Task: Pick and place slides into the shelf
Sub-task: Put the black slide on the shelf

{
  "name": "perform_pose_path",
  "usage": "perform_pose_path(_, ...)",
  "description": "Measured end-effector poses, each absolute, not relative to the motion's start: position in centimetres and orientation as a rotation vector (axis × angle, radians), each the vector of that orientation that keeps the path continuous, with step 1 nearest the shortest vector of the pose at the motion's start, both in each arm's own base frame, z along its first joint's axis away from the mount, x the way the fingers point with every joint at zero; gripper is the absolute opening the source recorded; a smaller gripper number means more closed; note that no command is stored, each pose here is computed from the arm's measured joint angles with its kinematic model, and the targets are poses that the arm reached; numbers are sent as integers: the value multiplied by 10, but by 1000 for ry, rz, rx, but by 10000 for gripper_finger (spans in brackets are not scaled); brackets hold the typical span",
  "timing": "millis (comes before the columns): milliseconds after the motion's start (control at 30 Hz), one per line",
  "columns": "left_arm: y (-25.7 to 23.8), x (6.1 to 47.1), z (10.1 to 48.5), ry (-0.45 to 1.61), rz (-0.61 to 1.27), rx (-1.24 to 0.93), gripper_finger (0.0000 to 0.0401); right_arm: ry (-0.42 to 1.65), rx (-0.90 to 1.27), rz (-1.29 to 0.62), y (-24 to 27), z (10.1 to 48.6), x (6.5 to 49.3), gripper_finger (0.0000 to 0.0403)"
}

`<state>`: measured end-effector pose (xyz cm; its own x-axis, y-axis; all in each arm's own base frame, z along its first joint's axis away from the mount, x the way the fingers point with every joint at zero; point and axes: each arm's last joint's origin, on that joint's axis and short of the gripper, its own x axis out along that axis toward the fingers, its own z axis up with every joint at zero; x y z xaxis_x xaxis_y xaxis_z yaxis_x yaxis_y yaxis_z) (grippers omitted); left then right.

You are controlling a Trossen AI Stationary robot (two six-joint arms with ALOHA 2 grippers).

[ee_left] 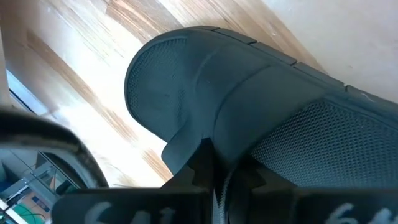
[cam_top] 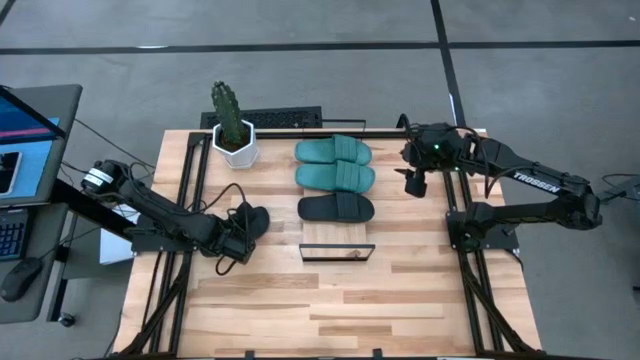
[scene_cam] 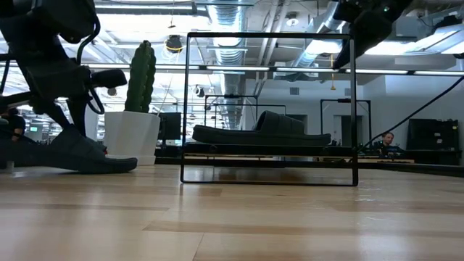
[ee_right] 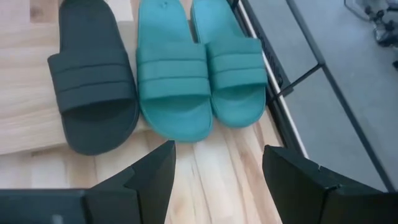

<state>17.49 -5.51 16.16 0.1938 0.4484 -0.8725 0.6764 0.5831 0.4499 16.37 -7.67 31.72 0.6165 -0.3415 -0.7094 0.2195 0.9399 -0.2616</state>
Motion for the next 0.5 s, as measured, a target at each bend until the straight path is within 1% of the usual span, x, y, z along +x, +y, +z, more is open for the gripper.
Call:
perform_pose_path(233, -58, 182, 174, 1409, -182, 1023, 0, 822, -176, -343, -81, 320, 164, 226)
perform_pose_path(500, -58, 190, 200, 1418, -142, 1079, 0, 811, -154, -412, -93, 321, 159, 226)
